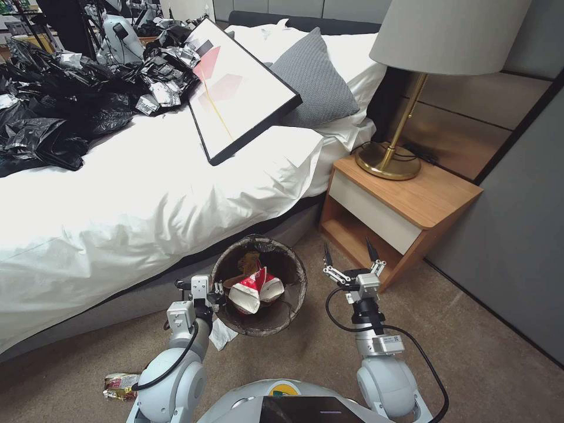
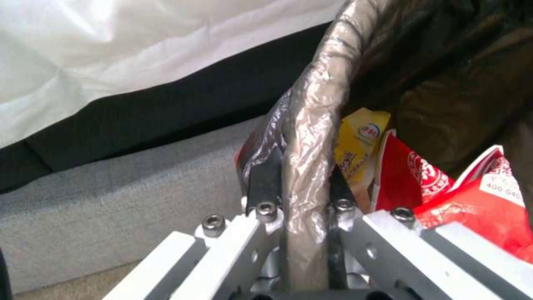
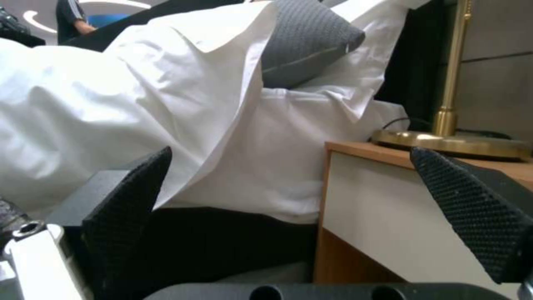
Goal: Pick up the trash bin, then pick up the garbage from the floor and place it into the trash bin.
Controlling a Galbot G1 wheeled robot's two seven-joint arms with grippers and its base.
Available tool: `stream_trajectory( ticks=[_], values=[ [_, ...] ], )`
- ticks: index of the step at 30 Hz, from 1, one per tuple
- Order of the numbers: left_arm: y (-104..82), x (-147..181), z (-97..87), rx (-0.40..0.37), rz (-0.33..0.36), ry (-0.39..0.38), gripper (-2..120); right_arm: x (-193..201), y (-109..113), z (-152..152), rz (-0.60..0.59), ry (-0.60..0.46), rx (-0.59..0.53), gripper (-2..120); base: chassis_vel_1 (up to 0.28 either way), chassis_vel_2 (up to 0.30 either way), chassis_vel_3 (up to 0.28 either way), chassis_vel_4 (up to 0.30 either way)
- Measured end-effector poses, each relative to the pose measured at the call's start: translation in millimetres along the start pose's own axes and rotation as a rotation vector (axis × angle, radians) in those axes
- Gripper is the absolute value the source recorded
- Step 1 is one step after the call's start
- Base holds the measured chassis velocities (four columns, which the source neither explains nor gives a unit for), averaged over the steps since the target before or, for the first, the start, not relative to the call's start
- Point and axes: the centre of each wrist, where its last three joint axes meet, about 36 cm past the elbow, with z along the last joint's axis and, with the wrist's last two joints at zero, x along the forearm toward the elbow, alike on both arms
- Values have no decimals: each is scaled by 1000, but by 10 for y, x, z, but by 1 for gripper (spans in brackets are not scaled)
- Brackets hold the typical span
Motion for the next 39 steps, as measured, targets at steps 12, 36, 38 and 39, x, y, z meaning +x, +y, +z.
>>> stream_trajectory(
  ticks=[12,36,38,39],
  values=[
    [-18,0,-1,9,10,-2,0,-90,46,-2,-18,9,-23,100,0,0,0,0],
    [-23,31,1,6,23,6,0,-194,19,-8,-43,0,-20,100,7,6,7,6],
    [-23,34,-1,6,24,6,0,-210,13,-10,-45,-1,-21,100,56,55,57,44],
    [-23,34,-1,6,24,6,0,-210,13,-10,-45,-1,-21,100,47,55,57,47]
  ],
)
